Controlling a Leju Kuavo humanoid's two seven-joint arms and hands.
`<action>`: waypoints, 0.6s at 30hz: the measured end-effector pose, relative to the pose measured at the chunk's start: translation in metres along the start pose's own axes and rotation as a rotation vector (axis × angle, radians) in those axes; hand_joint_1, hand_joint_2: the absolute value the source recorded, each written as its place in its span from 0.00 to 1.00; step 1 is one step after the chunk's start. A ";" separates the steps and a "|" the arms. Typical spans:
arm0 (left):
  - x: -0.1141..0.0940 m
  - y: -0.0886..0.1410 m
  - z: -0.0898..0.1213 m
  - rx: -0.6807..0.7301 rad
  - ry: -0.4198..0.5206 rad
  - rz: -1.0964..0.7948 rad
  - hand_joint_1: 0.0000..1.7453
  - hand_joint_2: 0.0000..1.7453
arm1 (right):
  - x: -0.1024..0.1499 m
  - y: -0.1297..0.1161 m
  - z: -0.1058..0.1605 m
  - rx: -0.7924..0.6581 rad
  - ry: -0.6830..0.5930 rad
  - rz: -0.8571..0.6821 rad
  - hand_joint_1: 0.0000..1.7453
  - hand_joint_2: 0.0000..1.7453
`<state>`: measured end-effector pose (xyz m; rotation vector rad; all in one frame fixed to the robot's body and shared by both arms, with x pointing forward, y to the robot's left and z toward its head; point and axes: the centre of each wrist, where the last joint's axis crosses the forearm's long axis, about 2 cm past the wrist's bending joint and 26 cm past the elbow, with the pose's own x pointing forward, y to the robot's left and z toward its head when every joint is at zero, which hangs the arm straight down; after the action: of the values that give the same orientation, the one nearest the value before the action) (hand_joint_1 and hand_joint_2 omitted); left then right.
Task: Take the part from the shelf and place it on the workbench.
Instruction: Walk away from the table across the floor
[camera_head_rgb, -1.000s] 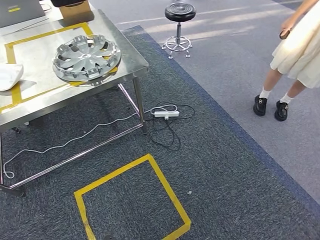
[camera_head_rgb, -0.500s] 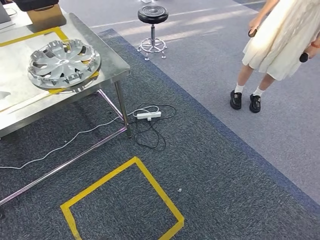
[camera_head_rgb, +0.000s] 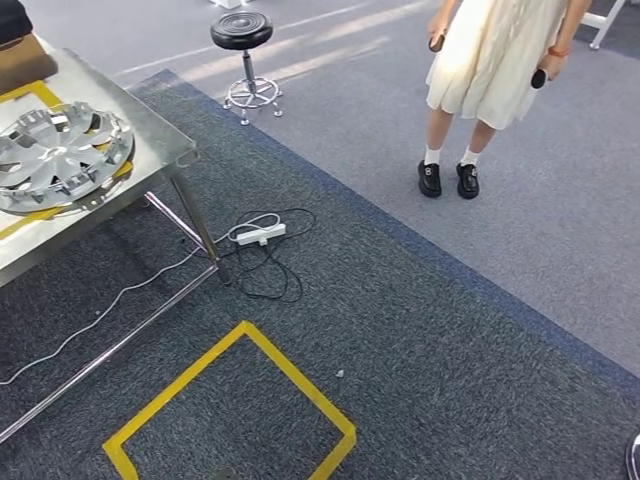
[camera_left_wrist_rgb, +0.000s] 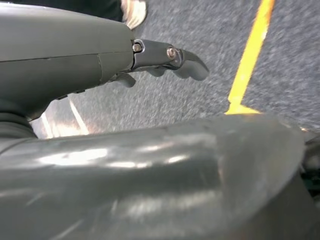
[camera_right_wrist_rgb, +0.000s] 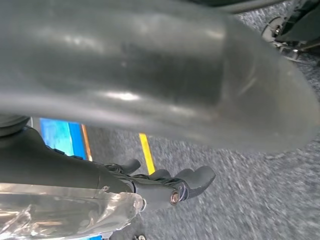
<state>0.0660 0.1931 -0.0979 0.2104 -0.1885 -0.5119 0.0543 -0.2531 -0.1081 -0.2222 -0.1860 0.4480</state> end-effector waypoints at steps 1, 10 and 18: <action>0.000 0.000 0.000 0.003 -0.001 -0.005 0.00 0.00 | 0.000 0.000 0.000 0.001 0.001 0.000 0.00 0.00; -0.001 0.001 -0.001 0.008 -0.021 -0.080 0.00 0.00 | 0.001 0.000 0.000 0.010 -0.002 -0.001 0.00 0.00; -0.006 0.002 -0.001 0.010 -0.002 -0.083 0.00 0.00 | 0.001 0.000 0.000 0.015 -0.003 -0.001 0.00 0.00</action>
<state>0.0621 0.1975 -0.0994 0.2277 -0.1847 -0.5933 0.0548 -0.2527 -0.1081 -0.2068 -0.1859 0.4484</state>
